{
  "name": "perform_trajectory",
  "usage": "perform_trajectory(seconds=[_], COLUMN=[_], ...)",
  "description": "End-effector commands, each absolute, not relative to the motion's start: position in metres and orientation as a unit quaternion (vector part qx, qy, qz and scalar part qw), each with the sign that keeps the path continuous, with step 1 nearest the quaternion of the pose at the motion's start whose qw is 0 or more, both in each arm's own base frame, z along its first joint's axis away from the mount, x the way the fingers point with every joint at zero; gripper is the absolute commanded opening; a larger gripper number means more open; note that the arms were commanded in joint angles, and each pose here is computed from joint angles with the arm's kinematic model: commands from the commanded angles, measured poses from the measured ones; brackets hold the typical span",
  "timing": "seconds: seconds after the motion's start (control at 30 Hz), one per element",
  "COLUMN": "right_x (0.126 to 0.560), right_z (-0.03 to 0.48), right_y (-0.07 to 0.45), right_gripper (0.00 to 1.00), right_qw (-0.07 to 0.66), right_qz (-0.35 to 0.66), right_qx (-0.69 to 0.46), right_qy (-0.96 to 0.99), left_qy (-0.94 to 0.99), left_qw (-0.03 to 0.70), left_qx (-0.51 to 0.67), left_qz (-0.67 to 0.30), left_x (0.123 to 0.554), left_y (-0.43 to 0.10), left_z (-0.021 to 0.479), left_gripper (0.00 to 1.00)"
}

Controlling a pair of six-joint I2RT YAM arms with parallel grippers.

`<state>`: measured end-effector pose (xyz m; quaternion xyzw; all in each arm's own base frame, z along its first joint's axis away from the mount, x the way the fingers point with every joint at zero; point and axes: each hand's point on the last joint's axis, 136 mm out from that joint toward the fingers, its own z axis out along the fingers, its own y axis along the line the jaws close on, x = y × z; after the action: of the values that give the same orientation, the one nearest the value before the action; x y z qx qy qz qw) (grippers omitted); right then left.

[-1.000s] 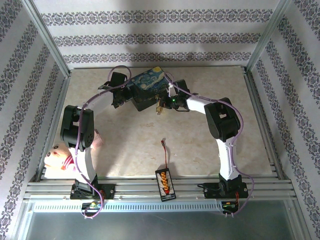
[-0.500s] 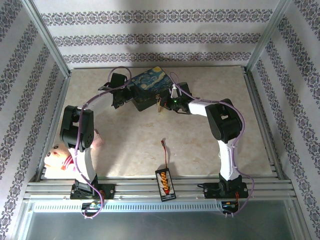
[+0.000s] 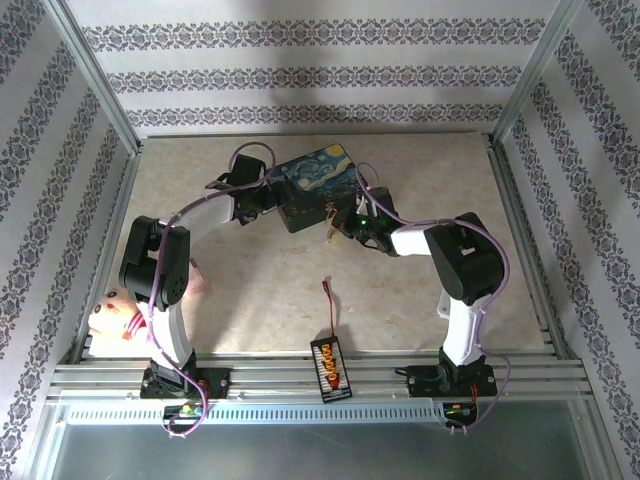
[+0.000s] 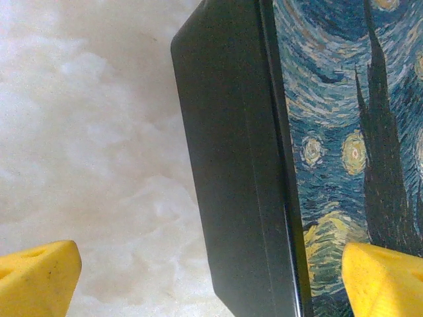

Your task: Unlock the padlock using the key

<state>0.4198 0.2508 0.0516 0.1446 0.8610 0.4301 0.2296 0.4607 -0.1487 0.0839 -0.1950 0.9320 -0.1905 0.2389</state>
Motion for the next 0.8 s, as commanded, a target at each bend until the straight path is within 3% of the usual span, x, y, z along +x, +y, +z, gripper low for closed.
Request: perform_trajectory(seconds=[0.0, 0.77], right_x=[0.428, 0.45], right_z=[0.057, 0.078], right_y=[0.242, 0.227], right_gripper=[0.0, 0.0], right_qw=[0.253, 0.296], right_qz=[0.435, 0.458], right_qx=[0.186, 0.256], right_qy=[0.844, 0.798], left_qy=[0.949, 0.954], left_qw=[0.183, 0.167], left_qx=[-0.209, -0.211], left_qz=[-0.15, -0.129], left_x=[0.43, 0.424], left_y=[-0.138, -0.132], left_z=[0.05, 0.034], left_gripper=[0.99, 0.99])
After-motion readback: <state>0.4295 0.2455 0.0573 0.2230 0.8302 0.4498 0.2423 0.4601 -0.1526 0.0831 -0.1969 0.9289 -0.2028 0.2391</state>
